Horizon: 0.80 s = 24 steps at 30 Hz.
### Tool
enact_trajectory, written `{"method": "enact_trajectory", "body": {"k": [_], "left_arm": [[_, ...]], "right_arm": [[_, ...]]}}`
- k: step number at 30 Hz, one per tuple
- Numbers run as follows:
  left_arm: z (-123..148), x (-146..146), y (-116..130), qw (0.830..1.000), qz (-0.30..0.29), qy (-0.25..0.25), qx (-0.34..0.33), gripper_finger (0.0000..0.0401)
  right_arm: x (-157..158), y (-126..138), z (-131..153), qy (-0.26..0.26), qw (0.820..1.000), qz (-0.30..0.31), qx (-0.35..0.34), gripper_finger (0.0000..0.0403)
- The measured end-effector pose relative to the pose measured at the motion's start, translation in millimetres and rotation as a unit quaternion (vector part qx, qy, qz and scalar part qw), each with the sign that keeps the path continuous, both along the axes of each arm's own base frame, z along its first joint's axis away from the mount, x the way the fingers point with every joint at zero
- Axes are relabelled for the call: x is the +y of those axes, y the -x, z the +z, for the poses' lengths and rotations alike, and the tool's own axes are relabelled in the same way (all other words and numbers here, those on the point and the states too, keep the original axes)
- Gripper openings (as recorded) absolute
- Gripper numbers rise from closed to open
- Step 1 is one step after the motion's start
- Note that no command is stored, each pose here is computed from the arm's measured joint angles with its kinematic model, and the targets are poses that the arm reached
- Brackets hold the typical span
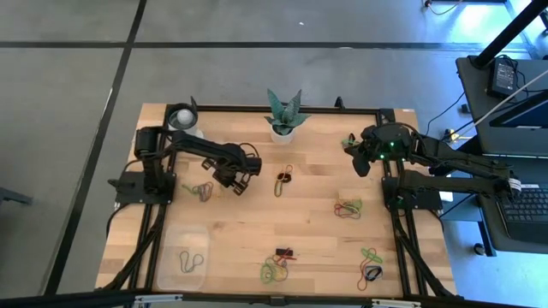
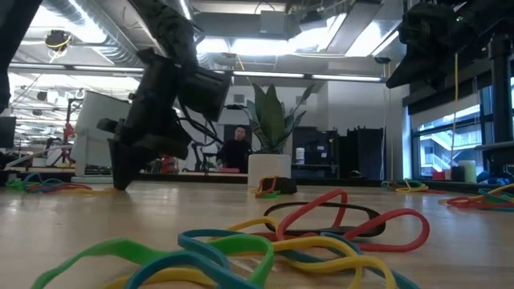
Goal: Pick and place rubber bands into bin
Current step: Put the yellow rubber band into the transparent bin
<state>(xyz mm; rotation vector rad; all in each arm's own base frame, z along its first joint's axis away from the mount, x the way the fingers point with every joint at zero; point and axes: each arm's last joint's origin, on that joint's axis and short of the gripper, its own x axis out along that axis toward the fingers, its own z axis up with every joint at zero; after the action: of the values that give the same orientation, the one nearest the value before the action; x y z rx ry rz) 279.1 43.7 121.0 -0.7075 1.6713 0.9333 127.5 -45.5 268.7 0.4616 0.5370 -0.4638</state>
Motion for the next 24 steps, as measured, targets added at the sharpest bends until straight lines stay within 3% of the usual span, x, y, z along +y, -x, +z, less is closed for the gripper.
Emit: {"method": "enact_trajectory", "body": {"k": [5,10,24], "left_arm": [[18.3,0.7,4.1,0.999,0.026,-0.026,-0.034,0.0002],[56.7,-5.5,15.2,0.992,0.058,-0.069,-0.085,0.0001],[141.4,-47.7,55.9,0.948,0.077,-0.137,-0.278,0.0002]], "right_arm": [[0.0,0.0,0.0,0.012,1.000,0.009,0.005,0.0005],[0.0,0.0,0.0,0.024,0.999,0.019,0.010,0.0005],[0.1,0.0,0.0,0.029,0.999,0.023,0.011,0.0005]]}}
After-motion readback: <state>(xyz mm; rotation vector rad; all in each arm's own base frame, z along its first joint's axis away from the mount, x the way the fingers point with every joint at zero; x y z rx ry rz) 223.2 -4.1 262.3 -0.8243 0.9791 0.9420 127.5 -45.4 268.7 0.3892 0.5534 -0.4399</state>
